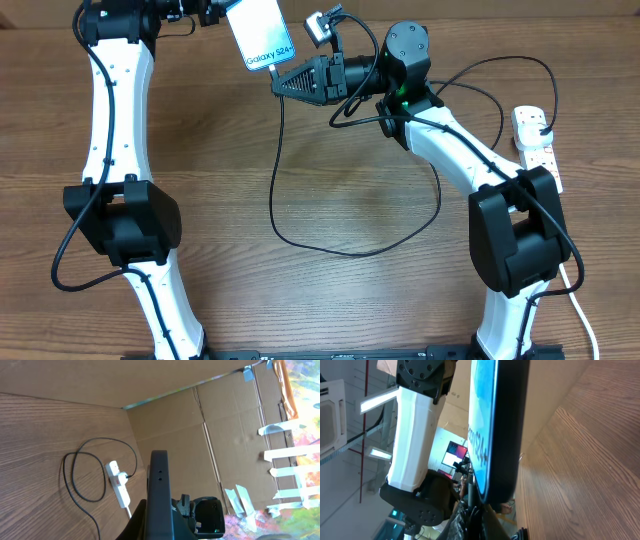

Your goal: Plug charger to phone and switch on socket

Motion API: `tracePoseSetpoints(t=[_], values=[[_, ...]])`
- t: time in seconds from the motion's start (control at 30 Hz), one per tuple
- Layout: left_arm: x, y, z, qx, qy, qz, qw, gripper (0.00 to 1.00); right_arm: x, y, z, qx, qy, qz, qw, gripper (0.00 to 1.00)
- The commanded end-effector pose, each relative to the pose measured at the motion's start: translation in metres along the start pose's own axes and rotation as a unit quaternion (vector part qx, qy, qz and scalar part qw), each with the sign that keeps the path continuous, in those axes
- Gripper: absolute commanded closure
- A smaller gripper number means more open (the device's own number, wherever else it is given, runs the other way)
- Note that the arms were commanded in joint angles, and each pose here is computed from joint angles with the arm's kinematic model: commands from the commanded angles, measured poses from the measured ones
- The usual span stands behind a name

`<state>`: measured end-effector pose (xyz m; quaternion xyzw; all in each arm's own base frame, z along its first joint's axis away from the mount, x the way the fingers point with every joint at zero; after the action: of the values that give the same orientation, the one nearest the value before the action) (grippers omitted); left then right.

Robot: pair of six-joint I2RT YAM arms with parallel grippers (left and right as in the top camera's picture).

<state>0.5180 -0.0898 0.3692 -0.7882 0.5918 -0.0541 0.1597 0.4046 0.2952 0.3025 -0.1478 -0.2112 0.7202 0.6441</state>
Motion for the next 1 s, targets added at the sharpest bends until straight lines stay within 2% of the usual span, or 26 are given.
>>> tracePoseSetpoints(t=[0.0,0.53,0.97], values=[[0.012,0.015,-0.017,0.006,0.033,0.045,0.998,0.96,-0.003,-0.023,0.000,-0.009,0.021,-0.080,0.997,0.96],[0.002,0.008,-0.014,-0.006,0.026,0.030,0.999,0.96,-0.014,-0.022,-0.008,0.015,0.031,-0.069,0.997,0.96],[-0.013,-0.011,-0.017,0.011,0.016,-0.015,1.000,0.96,-0.012,-0.004,0.001,-0.010,0.002,0.007,1.000,0.96]])
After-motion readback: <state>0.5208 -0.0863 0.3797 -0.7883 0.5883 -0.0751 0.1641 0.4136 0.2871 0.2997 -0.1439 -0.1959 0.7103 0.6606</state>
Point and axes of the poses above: each gripper's point midway between its finger pads, its own x axis out along the fingers, its own z axis along the line the jaws close on, y = z × x, the point moved 5 cm from there along -x, back along the fingers, and after that the axes turned 2 degrees about -x, right-handed, at the moved point
